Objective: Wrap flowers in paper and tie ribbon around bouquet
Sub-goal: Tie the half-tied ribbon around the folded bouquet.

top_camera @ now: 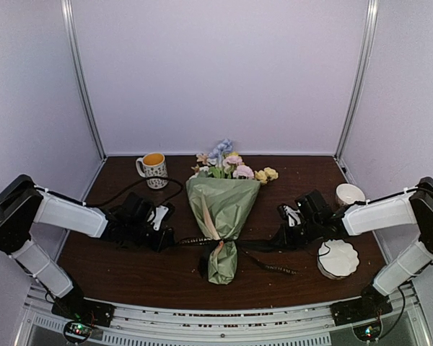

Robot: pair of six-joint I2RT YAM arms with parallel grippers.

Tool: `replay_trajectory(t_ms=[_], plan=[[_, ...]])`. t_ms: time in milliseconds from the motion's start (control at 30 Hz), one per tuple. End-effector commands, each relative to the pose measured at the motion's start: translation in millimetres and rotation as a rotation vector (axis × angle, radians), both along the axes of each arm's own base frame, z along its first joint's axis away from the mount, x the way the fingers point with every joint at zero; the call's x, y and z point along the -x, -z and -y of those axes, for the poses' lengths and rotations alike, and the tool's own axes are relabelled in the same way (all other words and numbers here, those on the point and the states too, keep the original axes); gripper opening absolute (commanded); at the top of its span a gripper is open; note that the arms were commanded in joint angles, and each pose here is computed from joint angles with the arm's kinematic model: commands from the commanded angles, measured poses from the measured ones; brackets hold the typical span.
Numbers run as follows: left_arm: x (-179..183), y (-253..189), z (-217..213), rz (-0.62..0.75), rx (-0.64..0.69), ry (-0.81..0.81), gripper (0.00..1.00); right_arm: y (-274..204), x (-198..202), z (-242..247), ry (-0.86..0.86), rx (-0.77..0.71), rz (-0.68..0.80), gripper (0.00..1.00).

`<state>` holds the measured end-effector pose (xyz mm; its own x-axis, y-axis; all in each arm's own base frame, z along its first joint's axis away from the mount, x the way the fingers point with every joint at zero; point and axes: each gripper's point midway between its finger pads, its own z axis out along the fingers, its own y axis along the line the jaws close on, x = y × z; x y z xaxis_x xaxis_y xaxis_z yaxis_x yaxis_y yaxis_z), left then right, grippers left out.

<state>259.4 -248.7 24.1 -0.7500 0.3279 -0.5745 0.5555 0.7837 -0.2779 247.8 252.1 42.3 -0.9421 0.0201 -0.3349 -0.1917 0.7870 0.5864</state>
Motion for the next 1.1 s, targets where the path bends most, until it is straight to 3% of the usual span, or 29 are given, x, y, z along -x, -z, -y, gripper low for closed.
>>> replay_trajectory(t_ms=[0, 200, 1067], plan=[[3, 30, -36, -0.110, -0.079, -0.126, 0.00, 12, -1, 26, 0.080, 0.028, -0.009, 0.00], [6, 44, -52, -0.163, -0.084, -0.178, 0.00, 28, 5, 55, 0.141, 0.060, -0.034, 0.00], [13, 60, -64, -0.173, -0.115, -0.197, 0.00, 52, 10, 96, 0.187, 0.200, -0.066, 0.00]])
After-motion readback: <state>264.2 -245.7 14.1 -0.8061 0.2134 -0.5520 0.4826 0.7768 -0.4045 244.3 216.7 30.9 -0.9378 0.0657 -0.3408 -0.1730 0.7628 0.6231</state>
